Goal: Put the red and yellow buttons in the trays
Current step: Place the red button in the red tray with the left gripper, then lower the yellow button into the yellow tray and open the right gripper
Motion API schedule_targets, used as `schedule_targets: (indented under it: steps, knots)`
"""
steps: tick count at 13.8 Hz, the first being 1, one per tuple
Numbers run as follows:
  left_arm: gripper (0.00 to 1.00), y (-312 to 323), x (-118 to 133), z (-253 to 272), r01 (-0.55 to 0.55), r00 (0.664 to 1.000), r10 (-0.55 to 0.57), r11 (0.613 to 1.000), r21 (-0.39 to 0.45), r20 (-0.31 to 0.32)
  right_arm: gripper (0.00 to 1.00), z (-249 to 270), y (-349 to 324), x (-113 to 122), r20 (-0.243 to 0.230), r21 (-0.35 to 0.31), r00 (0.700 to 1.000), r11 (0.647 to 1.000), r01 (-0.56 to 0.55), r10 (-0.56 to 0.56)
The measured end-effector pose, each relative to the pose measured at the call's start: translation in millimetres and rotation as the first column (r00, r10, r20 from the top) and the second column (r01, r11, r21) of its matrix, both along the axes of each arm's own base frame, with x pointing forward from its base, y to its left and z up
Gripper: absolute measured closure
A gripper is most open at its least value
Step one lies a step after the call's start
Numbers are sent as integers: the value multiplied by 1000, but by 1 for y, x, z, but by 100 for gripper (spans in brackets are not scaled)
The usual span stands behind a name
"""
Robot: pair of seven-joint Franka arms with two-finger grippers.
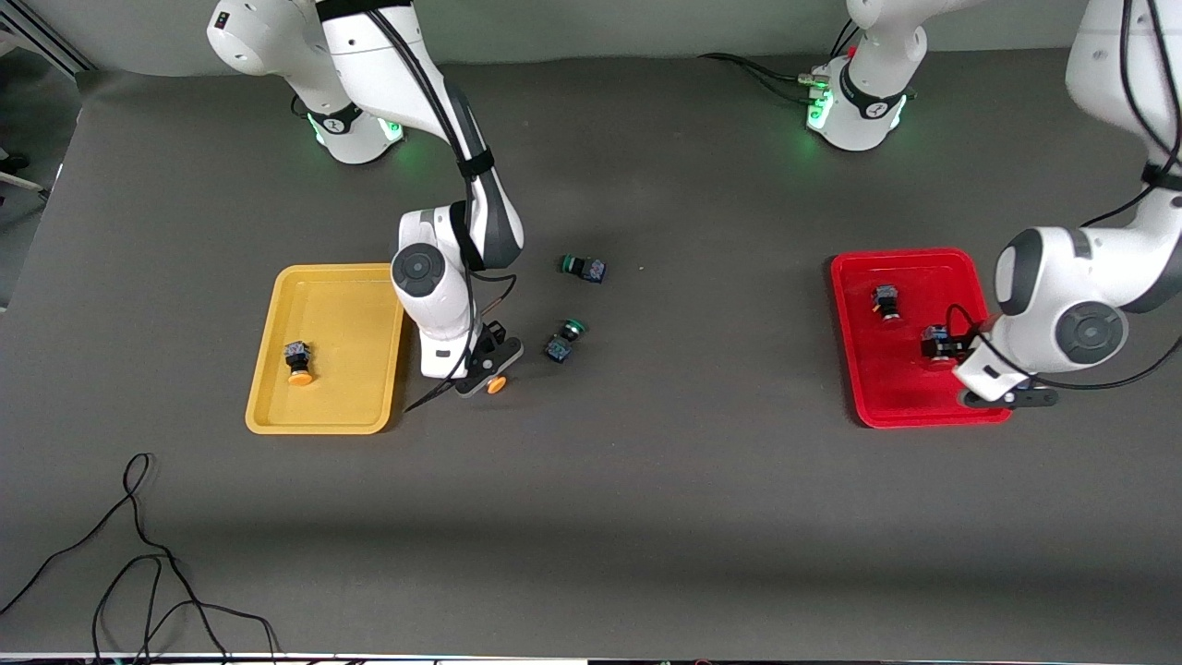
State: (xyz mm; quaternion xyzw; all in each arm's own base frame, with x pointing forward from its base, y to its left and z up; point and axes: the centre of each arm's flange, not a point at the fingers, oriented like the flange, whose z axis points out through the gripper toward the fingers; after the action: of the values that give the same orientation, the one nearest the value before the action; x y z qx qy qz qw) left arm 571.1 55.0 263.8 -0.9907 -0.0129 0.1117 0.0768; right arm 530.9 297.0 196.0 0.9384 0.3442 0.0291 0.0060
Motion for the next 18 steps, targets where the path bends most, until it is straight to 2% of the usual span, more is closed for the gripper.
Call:
schedule_targets:
  steps: [2, 4, 7, 9, 11, 13, 14, 16, 18]
  knots:
    - [0, -3, 1, 50, 4, 999, -5, 1000, 29, 36, 67, 25, 1, 9, -50, 34, 997, 998, 60, -58]
    - [0, -7, -4, 99, 27, 998, -30, 998, 51, 63, 67, 64, -5, 22, -125, 57, 979, 984, 170, -162]
    - [0, -20, -9, 170, 11, 999, -12, 1000, 16, 43, 67, 124, -31, 43, -214, 44, 906, 923, 381, -364]
    - [0, -29, -6, 218, -8, 999, 10, 999, -43, 34, 67, 141, -64, 54, -218, 24, 863, 882, 471, -455]
    - [0, -29, -3, 247, -1, 999, 4, 998, -59, 44, 67, 142, -110, 60, -218, -9, 819, 840, 543, -532]
    - [0, -30, -3, 263, 7, 998, -3, 998, -61, 60, 67, 128, -162, 56, -224, -53, 764, 790, 610, -605]
    - [0, -31, -5, 271, 8, 998, -4, 998, -60, 68, 67, 119, -183, 52, -230, -69, 748, 778, 625, -622]
    - [0, -36, -13, 284, 8, 998, -4, 998, -64, 61, 67, 96, -223, 42, -219, -84, 741, 768, 634, -635]
    - [0, -42, -18, 293, 12, 997, -6, 997, -78, 71, 67, 71, -249, 29, -179, -100, 739, 759, 643, -650]
